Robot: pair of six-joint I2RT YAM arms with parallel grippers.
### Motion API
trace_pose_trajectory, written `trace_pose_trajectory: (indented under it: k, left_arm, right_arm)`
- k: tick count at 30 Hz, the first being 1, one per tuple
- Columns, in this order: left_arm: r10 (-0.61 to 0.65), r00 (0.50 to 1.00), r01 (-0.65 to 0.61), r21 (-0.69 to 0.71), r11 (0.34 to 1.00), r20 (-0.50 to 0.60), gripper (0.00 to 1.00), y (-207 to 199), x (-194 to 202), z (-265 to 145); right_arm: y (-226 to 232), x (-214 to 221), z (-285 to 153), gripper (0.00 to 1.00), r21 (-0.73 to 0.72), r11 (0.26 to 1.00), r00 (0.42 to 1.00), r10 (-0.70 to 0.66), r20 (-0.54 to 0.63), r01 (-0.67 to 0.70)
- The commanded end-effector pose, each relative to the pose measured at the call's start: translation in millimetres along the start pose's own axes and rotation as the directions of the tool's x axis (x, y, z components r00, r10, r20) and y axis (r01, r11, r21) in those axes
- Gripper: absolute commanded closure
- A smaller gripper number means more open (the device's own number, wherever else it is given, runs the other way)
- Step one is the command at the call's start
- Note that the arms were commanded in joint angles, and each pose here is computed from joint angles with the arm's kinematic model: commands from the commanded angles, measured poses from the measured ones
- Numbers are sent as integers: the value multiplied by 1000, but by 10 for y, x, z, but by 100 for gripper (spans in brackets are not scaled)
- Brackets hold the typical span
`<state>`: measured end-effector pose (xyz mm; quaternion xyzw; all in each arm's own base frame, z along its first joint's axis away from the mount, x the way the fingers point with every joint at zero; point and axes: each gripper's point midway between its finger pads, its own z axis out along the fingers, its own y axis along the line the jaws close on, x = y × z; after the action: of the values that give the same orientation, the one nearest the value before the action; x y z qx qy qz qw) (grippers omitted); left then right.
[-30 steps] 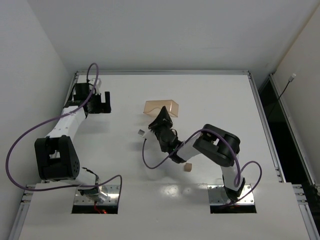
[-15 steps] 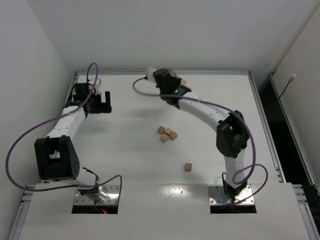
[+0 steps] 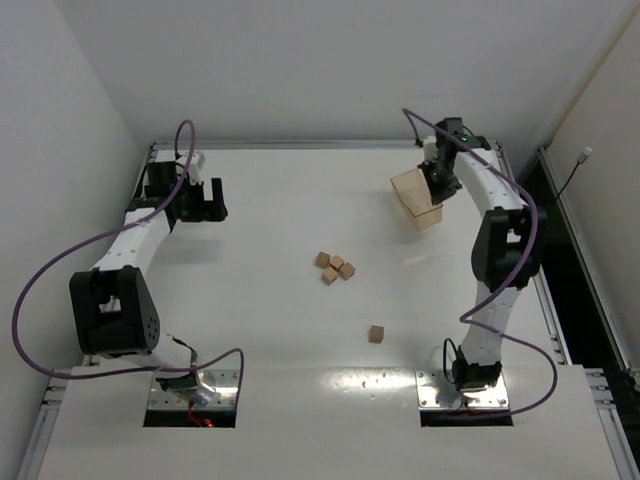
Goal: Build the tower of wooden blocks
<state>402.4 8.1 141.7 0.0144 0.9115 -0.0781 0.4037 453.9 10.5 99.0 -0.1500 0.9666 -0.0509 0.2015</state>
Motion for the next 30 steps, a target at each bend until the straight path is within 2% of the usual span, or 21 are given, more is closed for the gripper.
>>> trace_pose_trajectory:
  k: [1, 3, 12, 17, 19, 20, 22, 23, 26, 27, 28, 30]
  left_arm:
    - [12, 998, -15, 47, 999, 61, 0, -31, -224, 26]
    - [9, 999, -11, 59, 998, 50, 0, -43, -193, 61]
    - [7, 999, -9, 44, 999, 34, 0, 26, -144, 108]
    - [14, 1000, -15, 44, 999, 24, 0, 48, -150, 176]
    - [16, 999, -17, 43, 999, 32, 0, 49, -191, 167]
    - [5, 1000, -6, 38, 999, 15, 0, 91, -140, 187]
    - [14, 1000, -15, 38, 999, 15, 0, 95, -140, 188]
    - [14, 1000, -15, 38, 999, 15, 0, 95, -140, 188]
    - [12, 1000, -12, 39, 999, 6, 0, 100, -114, 214]
    - [3, 1000, -3, 39, 999, 6, 0, 97, -114, 214]
    - [2, 1000, -3, 39, 999, 6, 0, 97, -114, 214]
    - [5, 1000, -5, 38, 999, 14, 0, 91, -140, 188]
  right_arm:
    - [-113, -36, -58, 100, -184, 971, 984, 170, 63, -156]
    - [-400, -60, 42, 100, -171, 966, 973, 212, 92, -195]
    - [-1274, -161, 361, 100, -31, 967, 950, 253, 183, -251]
    - [-1523, -12, 679, 100, 22, 962, 953, 265, 144, -271]
    - [-1659, 76, 718, 97, 43, 952, 945, 295, 139, -304]
    - [-1673, 85, 717, 90, 52, 951, 945, 296, 137, -305]
    - [-1716, 127, 733, 82, 56, 948, 943, 304, 137, -314]
    - [-1758, 155, 728, 59, 60, 945, 940, 312, 136, -322]
    - [-1847, 90, 577, 39, 74, 942, 934, 313, 171, -329]
    - [-1842, 93, 538, 20, 74, 942, 934, 312, 174, -329]
    - [-1830, 105, 512, 17, 76, 941, 933, 311, 179, -328]
    - [-1851, -1, 167, 13, 89, 945, 926, 286, 248, -316]
